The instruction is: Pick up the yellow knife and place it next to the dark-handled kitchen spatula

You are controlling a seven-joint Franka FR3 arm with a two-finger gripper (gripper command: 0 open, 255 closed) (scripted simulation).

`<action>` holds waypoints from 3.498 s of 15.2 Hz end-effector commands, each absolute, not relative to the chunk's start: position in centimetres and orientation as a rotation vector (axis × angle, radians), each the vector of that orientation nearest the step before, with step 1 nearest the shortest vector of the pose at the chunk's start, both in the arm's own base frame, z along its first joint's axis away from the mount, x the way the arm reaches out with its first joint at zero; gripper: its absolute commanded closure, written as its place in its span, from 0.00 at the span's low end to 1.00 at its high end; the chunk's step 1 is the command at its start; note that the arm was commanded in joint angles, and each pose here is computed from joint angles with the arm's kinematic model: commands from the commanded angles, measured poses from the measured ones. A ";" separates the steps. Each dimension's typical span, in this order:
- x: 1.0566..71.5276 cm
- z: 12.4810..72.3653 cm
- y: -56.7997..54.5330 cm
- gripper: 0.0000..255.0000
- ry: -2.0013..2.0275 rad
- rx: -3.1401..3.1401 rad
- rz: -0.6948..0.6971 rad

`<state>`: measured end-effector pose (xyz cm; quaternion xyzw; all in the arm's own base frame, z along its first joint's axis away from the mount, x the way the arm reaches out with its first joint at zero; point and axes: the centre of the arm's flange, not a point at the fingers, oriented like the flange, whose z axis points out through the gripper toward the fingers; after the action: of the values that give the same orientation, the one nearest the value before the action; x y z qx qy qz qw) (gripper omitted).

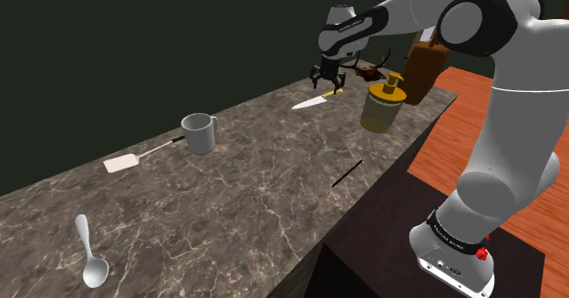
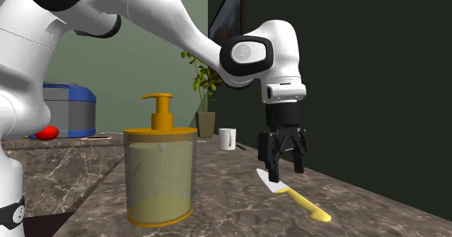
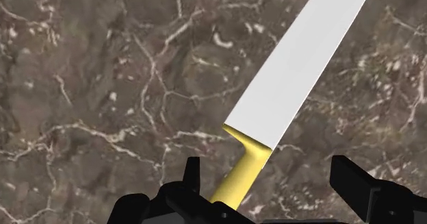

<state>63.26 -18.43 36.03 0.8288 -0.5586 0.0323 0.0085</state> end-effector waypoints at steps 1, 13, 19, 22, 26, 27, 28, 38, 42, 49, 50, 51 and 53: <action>63.4 34.8 -18.5 0.00 -1.746 2.589 0.102; 63.4 34.0 -18.6 1.00 -1.746 2.589 0.102; 63.4 34.0 -18.6 1.00 -1.746 2.589 0.102; 63.4 35.1 -18.6 1.00 -1.746 2.589 0.102; 63.4 37.2 -18.6 1.00 -1.746 2.589 0.102; 63.4 37.7 -18.6 1.00 -1.746 2.589 0.102; 63.4 38.2 -18.6 1.00 -1.746 2.589 0.102; 62.8 42.4 -16.0 1.00 -1.746 2.589 0.102; 61.7 42.4 -10.9 1.00 -1.746 2.589 0.102; 59.7 42.4 -1.8 1.00 -1.746 2.589 0.102; 59.4 42.4 -0.5 1.00 -1.746 2.589 0.102; 59.1 42.4 0.7 1.00 -1.746 2.589 0.102; 58.6 42.4 3.3 1.00 -1.746 2.589 0.102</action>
<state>59.07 2.12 42.51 0.8290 -0.5583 0.0325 0.0082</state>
